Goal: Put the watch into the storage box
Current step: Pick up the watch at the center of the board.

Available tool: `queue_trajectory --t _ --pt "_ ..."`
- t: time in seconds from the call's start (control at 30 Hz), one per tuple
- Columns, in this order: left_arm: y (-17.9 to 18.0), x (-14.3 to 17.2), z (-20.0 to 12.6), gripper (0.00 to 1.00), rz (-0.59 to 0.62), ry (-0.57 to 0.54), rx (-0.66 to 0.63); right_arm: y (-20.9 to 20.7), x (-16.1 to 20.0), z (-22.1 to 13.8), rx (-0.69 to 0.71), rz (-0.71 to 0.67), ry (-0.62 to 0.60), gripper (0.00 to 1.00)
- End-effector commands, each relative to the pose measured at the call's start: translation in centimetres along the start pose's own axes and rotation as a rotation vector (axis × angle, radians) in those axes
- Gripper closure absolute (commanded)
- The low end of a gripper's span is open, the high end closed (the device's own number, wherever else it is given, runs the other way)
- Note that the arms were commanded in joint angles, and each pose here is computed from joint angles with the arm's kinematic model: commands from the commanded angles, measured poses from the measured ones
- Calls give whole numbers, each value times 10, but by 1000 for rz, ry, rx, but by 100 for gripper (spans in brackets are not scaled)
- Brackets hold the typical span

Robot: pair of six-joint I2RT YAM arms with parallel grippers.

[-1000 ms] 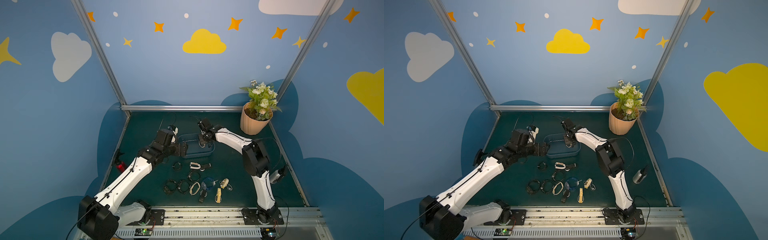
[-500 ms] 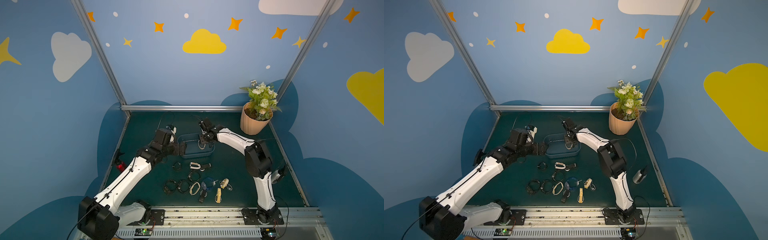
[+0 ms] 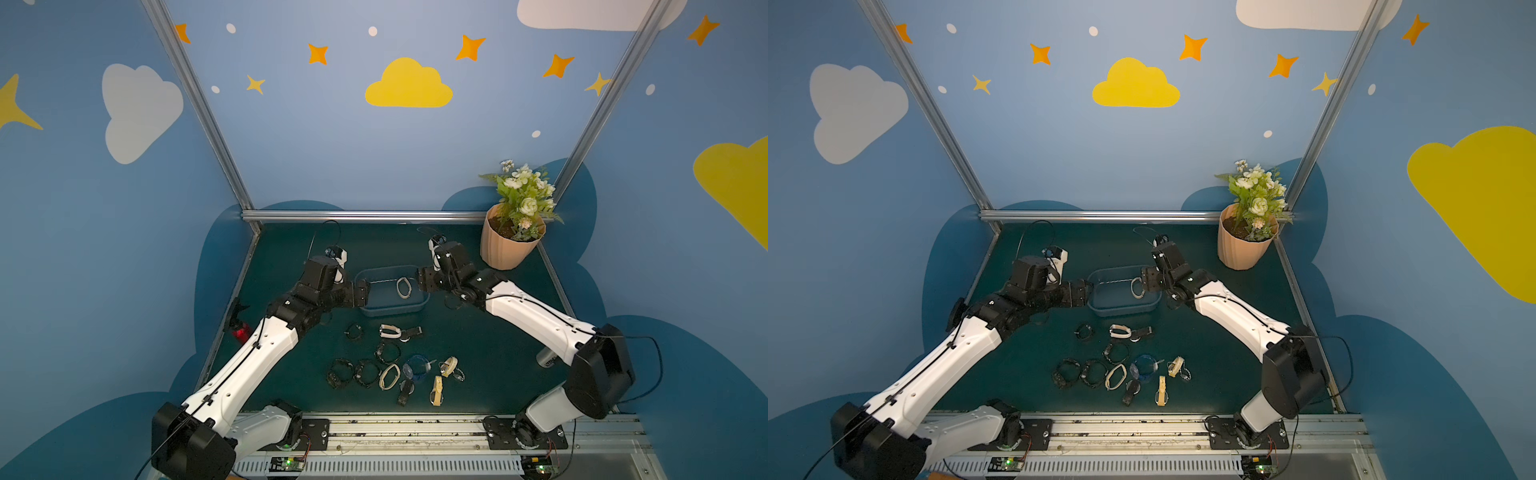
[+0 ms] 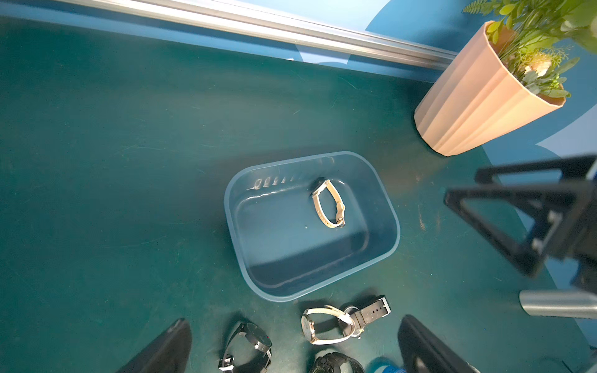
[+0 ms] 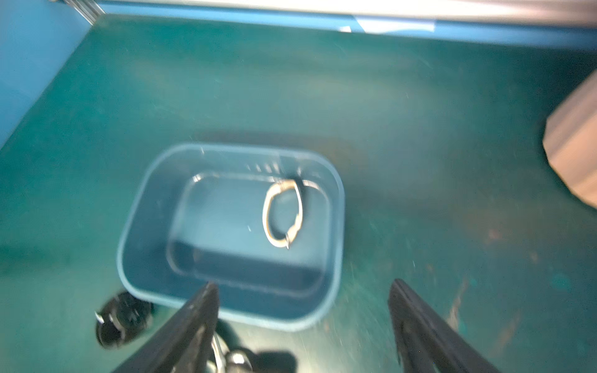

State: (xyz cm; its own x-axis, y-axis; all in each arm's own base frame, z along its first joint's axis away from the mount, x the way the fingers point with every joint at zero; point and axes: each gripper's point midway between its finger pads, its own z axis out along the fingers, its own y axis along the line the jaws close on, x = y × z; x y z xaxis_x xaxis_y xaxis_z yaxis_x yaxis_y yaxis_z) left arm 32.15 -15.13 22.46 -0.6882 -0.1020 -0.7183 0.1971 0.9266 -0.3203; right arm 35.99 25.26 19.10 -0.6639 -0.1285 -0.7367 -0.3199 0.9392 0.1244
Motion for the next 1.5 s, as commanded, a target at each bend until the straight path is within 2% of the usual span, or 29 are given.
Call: queue_trajectory --t 0.0,0.3,0.43,0.7,0.8,0.93,1.13,1.33,1.47 --pt "-1 -1 3 0 -27 0 18 -9 -1 -16 1 30 -79 14" --pt "2 2 9 0 -41 27 5 -13 15 -24 -22 52 -92 14" --pt "13 7 5 0 -55 36 -56 -5 11 -19 -53 56 -96 14" --pt "55 66 -9 2 -224 56 -191 4 6 -14 -73 11 -86 14" --pt "63 83 -14 7 -292 72 -213 11 5 -12 -97 10 -73 14" --pt "66 107 -5 14 -344 131 -201 18 4 -6 -111 12 -83 14" --pt "68 143 16 31 -402 312 -230 28 5 -5 -130 10 -63 14" --pt "70 149 42 38 -388 368 -243 20 14 -8 -87 -7 -64 14" --pt "72 150 56 51 -384 395 -260 17 17 -16 -78 -5 -63 14"
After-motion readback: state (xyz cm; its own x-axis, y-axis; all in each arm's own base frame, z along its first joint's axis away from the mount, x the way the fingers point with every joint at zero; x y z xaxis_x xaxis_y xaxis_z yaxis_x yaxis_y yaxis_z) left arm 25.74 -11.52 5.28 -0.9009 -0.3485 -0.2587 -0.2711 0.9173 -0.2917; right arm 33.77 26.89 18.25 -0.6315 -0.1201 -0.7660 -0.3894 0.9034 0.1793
